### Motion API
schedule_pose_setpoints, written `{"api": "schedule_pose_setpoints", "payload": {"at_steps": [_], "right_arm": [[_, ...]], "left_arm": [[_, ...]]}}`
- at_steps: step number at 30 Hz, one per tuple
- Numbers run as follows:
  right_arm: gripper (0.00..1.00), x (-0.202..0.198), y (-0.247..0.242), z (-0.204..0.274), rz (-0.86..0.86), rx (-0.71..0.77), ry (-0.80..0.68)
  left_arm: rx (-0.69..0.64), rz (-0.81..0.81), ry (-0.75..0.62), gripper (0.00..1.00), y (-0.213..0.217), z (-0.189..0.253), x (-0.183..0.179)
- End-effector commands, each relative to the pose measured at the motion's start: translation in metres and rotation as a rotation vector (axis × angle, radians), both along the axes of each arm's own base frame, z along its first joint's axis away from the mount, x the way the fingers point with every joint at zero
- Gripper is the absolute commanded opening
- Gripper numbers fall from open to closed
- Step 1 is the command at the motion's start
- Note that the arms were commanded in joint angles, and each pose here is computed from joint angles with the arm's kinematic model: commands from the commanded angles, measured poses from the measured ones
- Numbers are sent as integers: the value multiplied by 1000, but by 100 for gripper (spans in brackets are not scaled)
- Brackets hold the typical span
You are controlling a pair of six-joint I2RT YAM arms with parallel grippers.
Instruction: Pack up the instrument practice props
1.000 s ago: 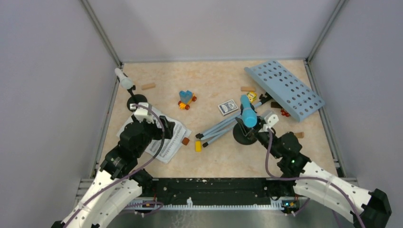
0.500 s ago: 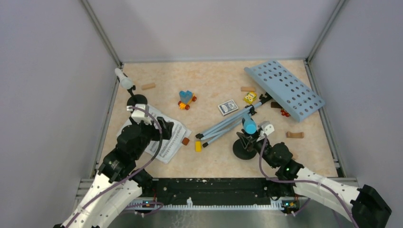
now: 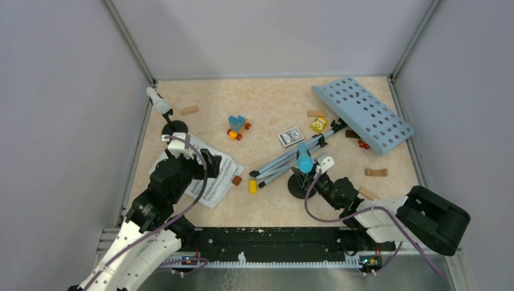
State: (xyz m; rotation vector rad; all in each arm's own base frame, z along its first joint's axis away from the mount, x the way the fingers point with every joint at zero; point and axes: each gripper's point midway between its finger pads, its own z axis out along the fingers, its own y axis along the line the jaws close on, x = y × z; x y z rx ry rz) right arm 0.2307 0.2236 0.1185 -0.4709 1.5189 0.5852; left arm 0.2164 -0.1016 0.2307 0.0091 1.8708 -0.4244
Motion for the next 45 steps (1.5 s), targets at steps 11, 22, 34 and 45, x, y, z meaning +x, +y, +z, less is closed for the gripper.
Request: {"api": "schedule_pose_setpoints", "payload": {"at_steps": [11,22,34,45], "right_arm": [[53,5,17,33,23,49,-59],[74,-24,-17,15,16,-96,105],[74,-59,-23,60,147,-98,144],[74,-63,-14,129,301,-287,-292]], "left_arm": [[-23,4,-43,99,-1,10,3],[-20,-48,-54,99,-9,9,2],[-76,-250,-166,99,-39,26,-12],[-185,-407,-152,99,-81,14,-6]]}}
